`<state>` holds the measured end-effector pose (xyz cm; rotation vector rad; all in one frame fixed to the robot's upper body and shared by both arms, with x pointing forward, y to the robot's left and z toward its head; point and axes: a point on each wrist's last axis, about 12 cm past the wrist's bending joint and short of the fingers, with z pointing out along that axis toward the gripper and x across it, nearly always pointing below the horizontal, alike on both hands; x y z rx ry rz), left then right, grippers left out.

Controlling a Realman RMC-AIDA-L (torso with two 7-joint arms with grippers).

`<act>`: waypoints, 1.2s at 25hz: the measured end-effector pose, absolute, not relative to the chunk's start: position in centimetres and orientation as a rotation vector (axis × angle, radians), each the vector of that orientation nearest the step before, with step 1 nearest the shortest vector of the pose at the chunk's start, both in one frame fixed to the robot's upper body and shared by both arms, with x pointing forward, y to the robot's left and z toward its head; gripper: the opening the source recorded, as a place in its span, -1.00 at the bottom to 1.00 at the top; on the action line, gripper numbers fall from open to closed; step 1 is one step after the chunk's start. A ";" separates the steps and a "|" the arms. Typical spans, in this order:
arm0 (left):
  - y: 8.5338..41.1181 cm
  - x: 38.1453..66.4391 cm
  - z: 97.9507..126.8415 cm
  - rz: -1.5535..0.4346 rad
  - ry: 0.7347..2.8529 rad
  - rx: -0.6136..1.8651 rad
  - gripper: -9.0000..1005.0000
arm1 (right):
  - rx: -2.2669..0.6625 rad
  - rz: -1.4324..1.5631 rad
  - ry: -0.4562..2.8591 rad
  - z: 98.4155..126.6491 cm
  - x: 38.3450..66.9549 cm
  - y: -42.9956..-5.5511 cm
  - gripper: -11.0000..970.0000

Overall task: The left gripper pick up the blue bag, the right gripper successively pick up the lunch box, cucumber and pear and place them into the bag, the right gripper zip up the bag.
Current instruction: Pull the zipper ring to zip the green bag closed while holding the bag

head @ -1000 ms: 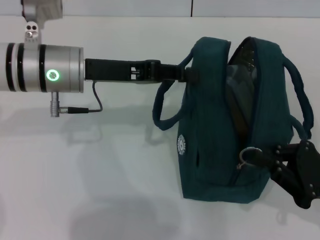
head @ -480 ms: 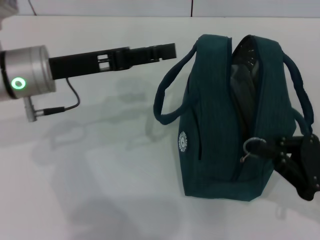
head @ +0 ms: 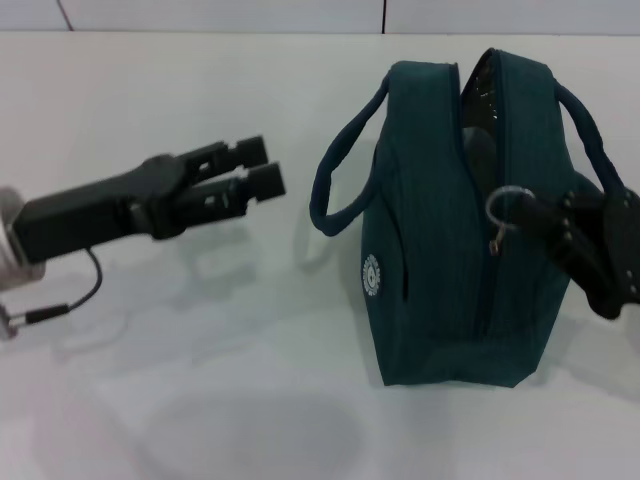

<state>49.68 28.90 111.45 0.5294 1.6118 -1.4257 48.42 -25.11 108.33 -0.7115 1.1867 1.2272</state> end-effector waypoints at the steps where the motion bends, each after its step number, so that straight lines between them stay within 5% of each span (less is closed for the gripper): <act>1: 29.1 49.2 111.1 -1.420 1.605 0.533 0.78 | -0.709 1.223 1.182 108.5 48.7 -25.0 -0.94; 14: 28.6 45.2 106.0 -1.311 1.547 0.509 0.77 | -0.706 1.176 1.154 110.1 52.0 -23.3 -0.93; 30: 25.7 47.2 103.8 -1.185 1.548 0.429 0.77 | -0.796 1.147 1.162 111.5 55.1 -20.7 -0.93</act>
